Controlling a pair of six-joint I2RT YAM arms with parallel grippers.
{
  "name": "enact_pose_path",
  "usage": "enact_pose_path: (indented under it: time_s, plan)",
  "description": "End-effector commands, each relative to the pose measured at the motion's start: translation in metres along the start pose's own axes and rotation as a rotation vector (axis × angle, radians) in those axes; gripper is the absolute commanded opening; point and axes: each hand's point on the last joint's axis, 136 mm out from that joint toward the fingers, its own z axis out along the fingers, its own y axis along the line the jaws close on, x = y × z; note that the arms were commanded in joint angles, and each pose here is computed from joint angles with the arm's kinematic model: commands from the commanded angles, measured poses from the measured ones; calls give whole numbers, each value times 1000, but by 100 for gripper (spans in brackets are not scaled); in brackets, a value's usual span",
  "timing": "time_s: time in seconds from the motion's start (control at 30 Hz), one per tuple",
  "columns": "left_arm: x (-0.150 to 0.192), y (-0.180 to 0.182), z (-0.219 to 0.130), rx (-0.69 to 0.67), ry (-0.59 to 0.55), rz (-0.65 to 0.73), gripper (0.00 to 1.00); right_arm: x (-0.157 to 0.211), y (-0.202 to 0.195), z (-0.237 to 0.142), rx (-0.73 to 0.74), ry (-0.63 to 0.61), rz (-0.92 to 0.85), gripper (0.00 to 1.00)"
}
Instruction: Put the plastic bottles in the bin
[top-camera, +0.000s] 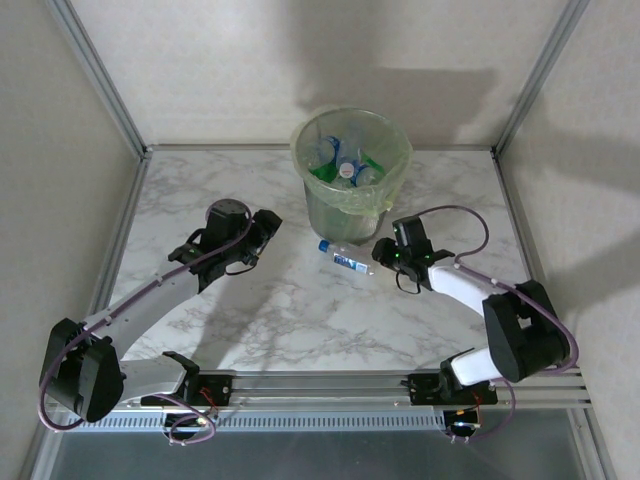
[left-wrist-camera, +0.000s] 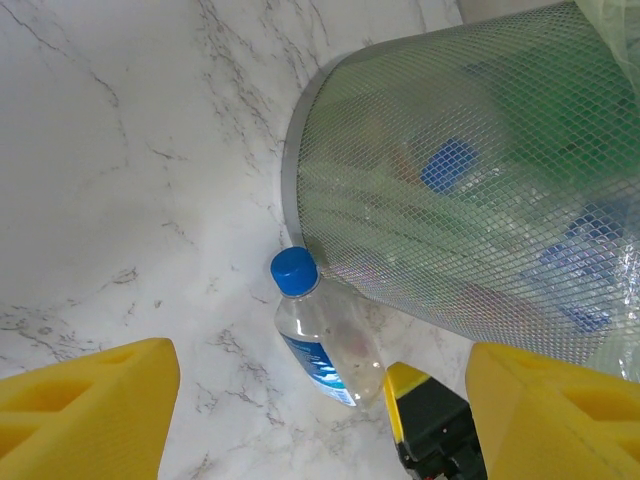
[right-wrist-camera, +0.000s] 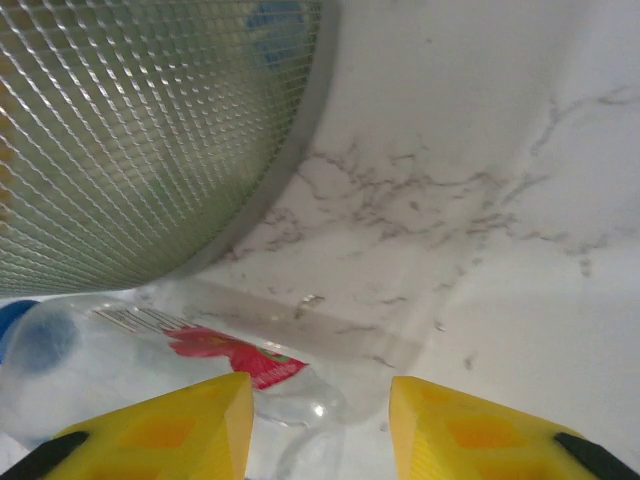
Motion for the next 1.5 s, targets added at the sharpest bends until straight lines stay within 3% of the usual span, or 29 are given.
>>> enact_pose_path:
  time_s: [0.0,0.57,0.7,0.83,1.0,1.17,1.47]
  plan:
    - [-4,3,-1,-4,-18,-3,75,-5,13,4,-41,10,7,40]
    - [-8,9,-4,-1,-35,-12,76,54,31,-15,-92,103,-59,42]
    - [-8,10,-3,-2,-31,-16,76,64,39,-24,-106,115,-86,51]
    - [-8,9,-2,-1,-30,-16,76,73,45,-23,-71,130,-167,75]
    - [-7,8,-1,0,-23,-16,76,74,52,-19,38,118,-330,87]
    - [-8,4,-2,2,-27,-9,76,70,55,-13,130,96,-456,92]
    - [-11,11,-8,-3,-40,-20,76,78,77,12,123,116,-558,89]
